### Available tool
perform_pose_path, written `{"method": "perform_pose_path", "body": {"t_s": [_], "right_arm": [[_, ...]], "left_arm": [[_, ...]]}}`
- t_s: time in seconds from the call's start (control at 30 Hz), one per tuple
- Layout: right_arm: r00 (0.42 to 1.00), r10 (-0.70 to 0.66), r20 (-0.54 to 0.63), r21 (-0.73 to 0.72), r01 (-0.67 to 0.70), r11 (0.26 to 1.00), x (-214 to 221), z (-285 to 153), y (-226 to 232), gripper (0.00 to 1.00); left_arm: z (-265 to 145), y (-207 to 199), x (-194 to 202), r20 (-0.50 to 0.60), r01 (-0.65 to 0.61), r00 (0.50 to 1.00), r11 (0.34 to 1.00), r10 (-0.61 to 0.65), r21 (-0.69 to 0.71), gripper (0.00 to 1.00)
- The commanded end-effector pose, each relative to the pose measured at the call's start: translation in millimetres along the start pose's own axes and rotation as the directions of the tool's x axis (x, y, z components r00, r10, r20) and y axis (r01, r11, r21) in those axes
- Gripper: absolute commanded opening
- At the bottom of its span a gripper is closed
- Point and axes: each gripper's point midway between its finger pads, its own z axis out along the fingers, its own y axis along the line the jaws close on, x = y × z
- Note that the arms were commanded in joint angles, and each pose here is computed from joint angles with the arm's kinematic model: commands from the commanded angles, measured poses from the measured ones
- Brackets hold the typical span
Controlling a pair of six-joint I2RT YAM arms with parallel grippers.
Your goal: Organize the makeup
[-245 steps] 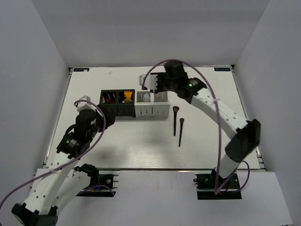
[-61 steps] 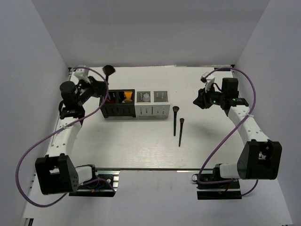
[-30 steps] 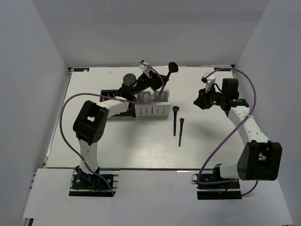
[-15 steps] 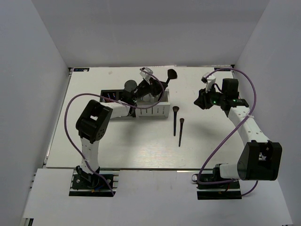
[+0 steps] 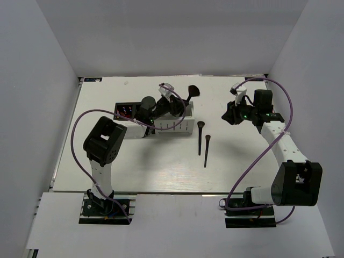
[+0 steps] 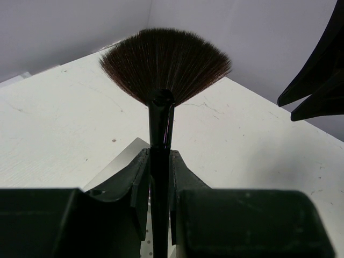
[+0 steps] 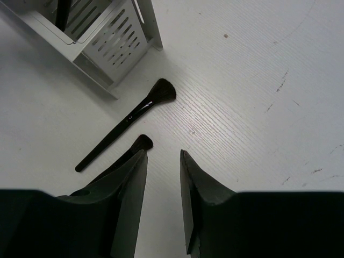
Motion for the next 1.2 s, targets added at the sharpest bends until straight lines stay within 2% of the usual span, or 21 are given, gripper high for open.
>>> {"method": "perform_pose_path", "body": {"t_s": [0.0,0.2,0.53,0.67,0.73,0.77,0.8,0.87,0.9,0.97,1.03,1.07,1.17], "right_arm": [[1.000,-0.017,0.026,0.003,0.017,1.000,-7,-4,0,0.37],[0.999,-0.020,0.027,0.004,0.020,1.000,-7,-5,1,0.37],[0.999,-0.021,0.028,0.003,0.021,1.000,-6,-6,2,0.37],[0.999,-0.025,0.031,0.003,0.025,1.000,-6,-7,2,0.37],[0.999,-0.027,0.030,-0.002,0.027,1.000,-6,-7,3,0.38],[0.999,-0.033,0.031,-0.006,0.033,0.999,-6,-7,4,0.41],[0.999,-0.033,0.029,-0.036,0.034,0.999,-5,-5,8,0.43],[0.999,-0.036,0.012,-0.112,0.037,0.993,0,-2,21,0.51],[0.999,-0.034,0.006,-0.135,0.034,0.990,2,-2,24,0.54],[0.999,-0.013,-0.034,-0.200,0.006,0.980,10,0,36,0.61],[0.998,-0.002,-0.065,-0.229,-0.012,0.973,17,1,45,0.64],[0.995,0.009,-0.103,-0.245,-0.034,0.969,26,3,52,0.66],[0.985,0.011,-0.172,-0.230,-0.052,0.972,44,9,60,0.66]], "left_arm": [[-2,-17,-33,0.052,-0.047,0.998,0.999,0.046,0.015,0.24],[-6,-17,-32,0.039,-0.051,0.998,0.999,0.051,0.006,0.35],[-5,-23,-33,0.037,-0.048,0.998,0.999,0.047,0.010,0.38],[-5,-34,-73,0.097,-0.077,0.992,0.997,0.074,0.026,0.40],[-4,-40,-91,0.087,-0.088,0.993,0.996,0.084,0.035,0.42],[-6,-47,-110,0.103,-0.097,0.990,0.995,0.092,0.040,0.49],[-8,-47,-106,0.046,-0.066,0.997,0.997,0.064,0.029,0.56],[-11,-54,-124,0.030,-0.059,0.998,0.998,0.058,0.028,0.58],[-21,-64,-143,0.043,-0.072,0.997,0.997,0.071,0.031,0.59],[-37,-64,-139,0.003,-0.043,0.999,0.999,0.043,-0.021,0.60],[-63,-70,-153,-0.003,-0.001,1.000,0.997,0.001,-0.076,0.63],[-74,-68,-142,-0.028,0.027,0.999,0.993,-0.030,-0.114,0.63],[-118,-66,-146,-0.023,0.127,0.990,0.957,-0.137,-0.262,0.65]]}}
